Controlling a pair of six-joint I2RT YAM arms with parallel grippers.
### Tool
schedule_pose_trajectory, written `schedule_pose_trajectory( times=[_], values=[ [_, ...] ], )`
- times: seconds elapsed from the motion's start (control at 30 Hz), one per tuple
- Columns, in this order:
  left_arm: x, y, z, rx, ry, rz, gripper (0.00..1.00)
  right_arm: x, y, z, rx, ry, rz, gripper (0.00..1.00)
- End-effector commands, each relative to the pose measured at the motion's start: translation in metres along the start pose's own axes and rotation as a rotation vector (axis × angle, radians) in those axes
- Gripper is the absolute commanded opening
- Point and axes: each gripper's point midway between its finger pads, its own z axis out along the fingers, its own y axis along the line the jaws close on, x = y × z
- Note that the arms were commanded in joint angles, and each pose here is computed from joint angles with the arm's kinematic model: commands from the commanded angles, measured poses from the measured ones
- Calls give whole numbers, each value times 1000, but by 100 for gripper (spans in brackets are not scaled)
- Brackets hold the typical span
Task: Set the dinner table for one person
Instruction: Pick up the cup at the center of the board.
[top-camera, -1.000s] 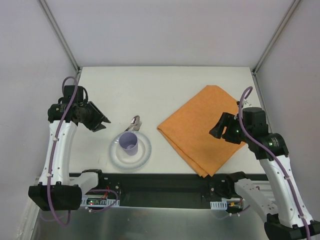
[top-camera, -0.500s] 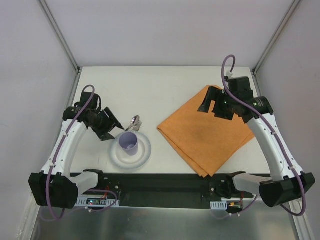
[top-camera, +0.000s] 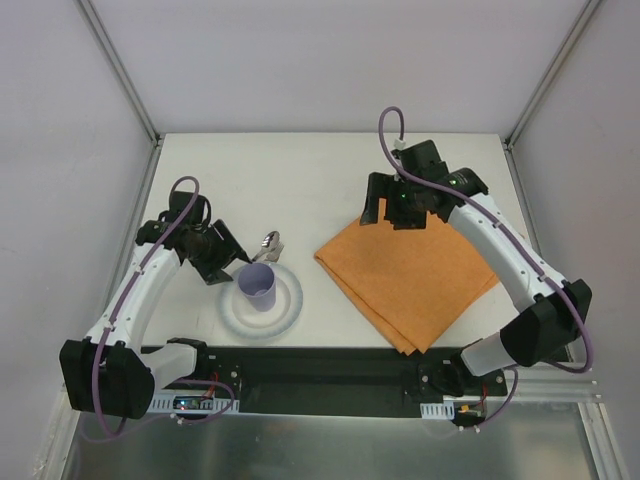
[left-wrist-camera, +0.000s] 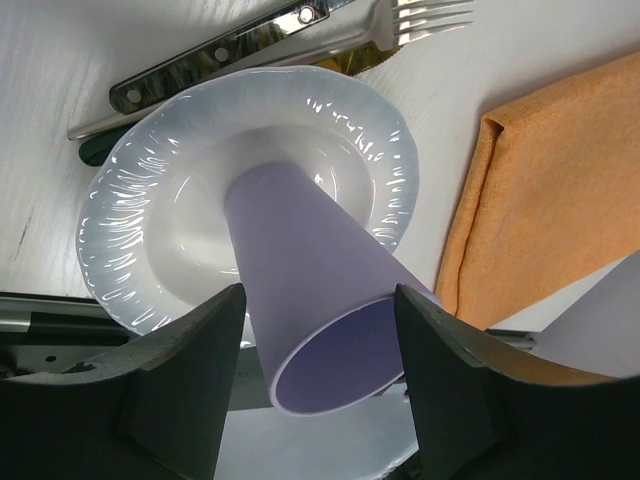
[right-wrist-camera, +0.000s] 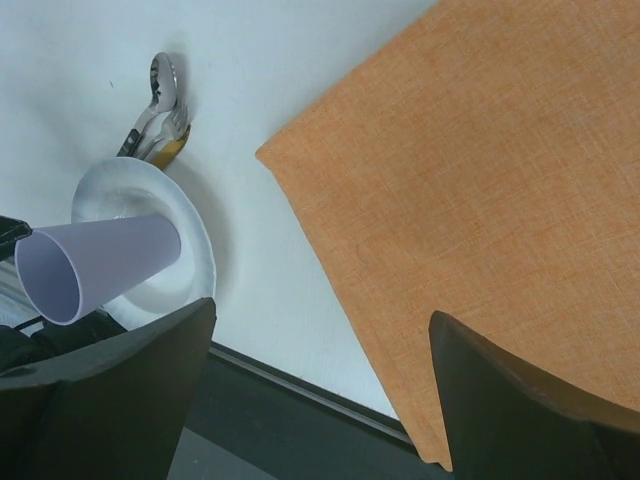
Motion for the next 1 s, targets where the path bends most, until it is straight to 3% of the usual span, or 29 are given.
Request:
schedule_pose_trajectory(
  times=[0.0, 0.1, 0.5, 0.97],
  values=[
    [-8, -1, -11, -9, -63, 56, 63, -12, 24, 6, -29, -3, -81, 91],
    [-22, -14, -25, 11, -123, 119, 64, -14, 30, 9, -30, 26, -111, 90],
    [-12, -19, -46, 17, -124, 266, 64, -3, 24, 20, -21, 50, -122, 90],
    [33, 26, -43, -123, -44, 322, 63, 17, 39, 33, -38, 105, -157, 90]
  ],
)
